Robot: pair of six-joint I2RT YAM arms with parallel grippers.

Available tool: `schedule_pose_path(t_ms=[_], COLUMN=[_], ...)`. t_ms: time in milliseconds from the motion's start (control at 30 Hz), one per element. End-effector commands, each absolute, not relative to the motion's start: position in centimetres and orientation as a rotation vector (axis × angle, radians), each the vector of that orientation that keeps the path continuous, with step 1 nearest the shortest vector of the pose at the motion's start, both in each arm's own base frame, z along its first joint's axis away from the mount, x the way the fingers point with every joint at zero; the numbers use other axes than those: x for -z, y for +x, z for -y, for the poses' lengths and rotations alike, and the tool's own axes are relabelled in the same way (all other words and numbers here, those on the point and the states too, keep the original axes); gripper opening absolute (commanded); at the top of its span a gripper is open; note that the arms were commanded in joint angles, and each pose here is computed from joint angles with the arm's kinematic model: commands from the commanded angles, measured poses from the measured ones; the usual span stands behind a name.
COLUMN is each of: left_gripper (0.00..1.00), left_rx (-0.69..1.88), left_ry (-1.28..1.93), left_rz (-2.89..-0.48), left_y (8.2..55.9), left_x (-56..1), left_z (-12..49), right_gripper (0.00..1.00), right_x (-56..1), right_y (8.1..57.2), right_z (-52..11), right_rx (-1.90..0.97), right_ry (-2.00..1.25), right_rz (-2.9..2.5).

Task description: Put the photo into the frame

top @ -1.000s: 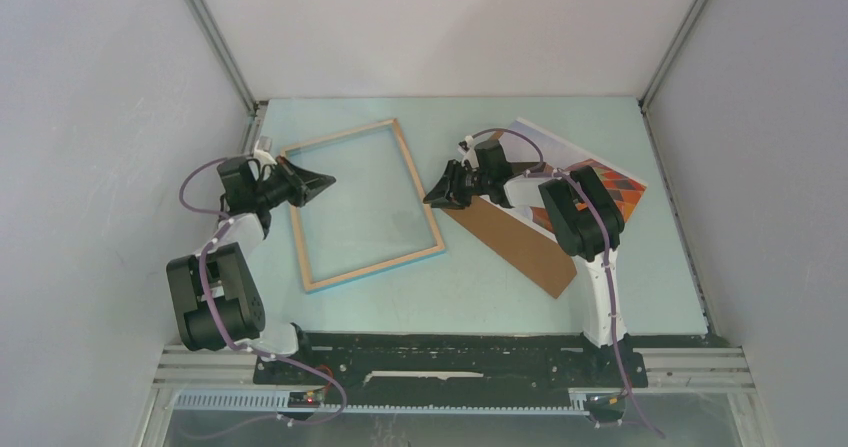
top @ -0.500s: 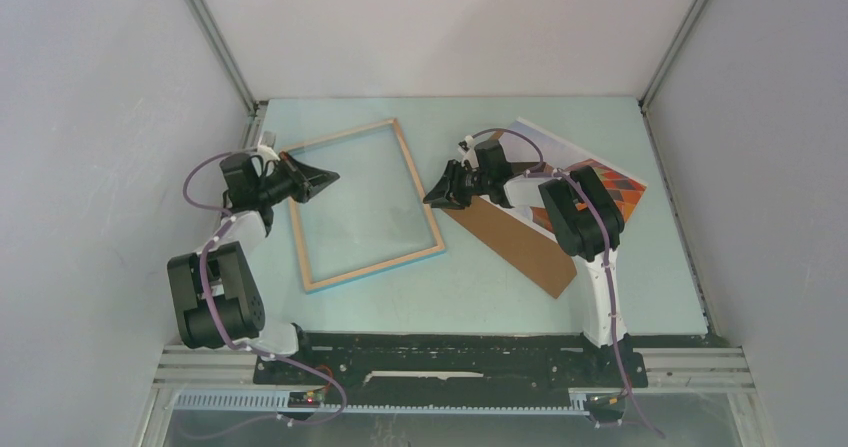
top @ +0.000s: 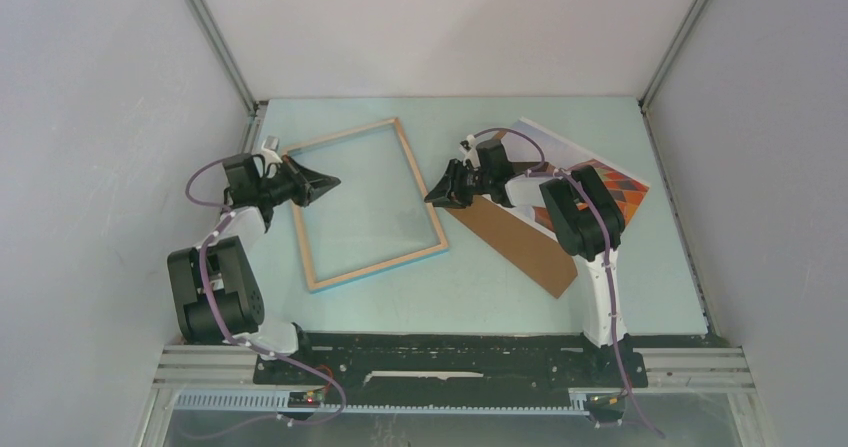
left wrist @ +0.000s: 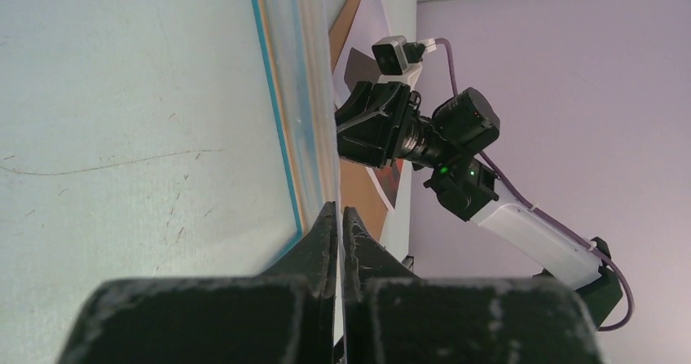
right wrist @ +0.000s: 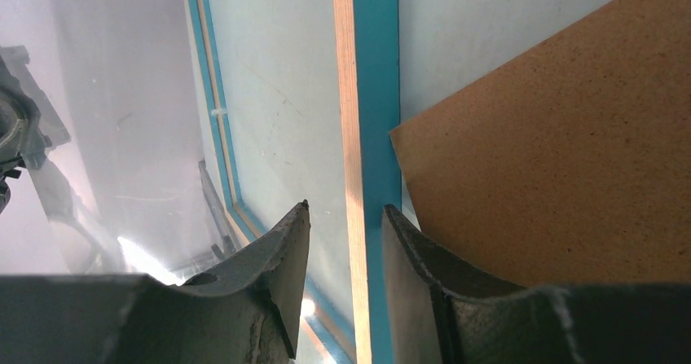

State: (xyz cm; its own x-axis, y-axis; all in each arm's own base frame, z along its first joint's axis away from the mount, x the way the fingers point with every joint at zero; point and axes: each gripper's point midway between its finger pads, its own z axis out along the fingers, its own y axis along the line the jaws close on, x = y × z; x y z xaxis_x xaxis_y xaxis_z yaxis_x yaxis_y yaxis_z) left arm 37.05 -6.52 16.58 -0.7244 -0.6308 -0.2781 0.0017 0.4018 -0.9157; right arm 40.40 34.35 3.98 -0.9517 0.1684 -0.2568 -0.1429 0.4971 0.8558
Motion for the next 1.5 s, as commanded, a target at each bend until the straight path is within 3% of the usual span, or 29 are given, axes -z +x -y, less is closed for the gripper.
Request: schedule_pose_path(t_ms=[0,1167,1467], left_gripper=[0.0,0.04,0.33], left_rx=[1.323,1.199,1.154], left_ry=[-0.494,-0.598,-0.608], left_rz=[-2.084,-2.237,-2.247], left_y=[37.5,38.0,38.1], left_x=[-16.7,-14.5,-14.5], left_z=[6.6,5.3,4.9], right_gripper=[0.45,0.45,0.45], right_x=[-4.3,-4.3,-4.3], right_y=[40.3,40.4,40.3], right_z=[-34.7,-34.6,-34.6], right_rx=[-1.458,-1.461,-1.463], right_ry=[0.001,0.006,0.005], right_rz=[-2.418,-2.418,-2.419])
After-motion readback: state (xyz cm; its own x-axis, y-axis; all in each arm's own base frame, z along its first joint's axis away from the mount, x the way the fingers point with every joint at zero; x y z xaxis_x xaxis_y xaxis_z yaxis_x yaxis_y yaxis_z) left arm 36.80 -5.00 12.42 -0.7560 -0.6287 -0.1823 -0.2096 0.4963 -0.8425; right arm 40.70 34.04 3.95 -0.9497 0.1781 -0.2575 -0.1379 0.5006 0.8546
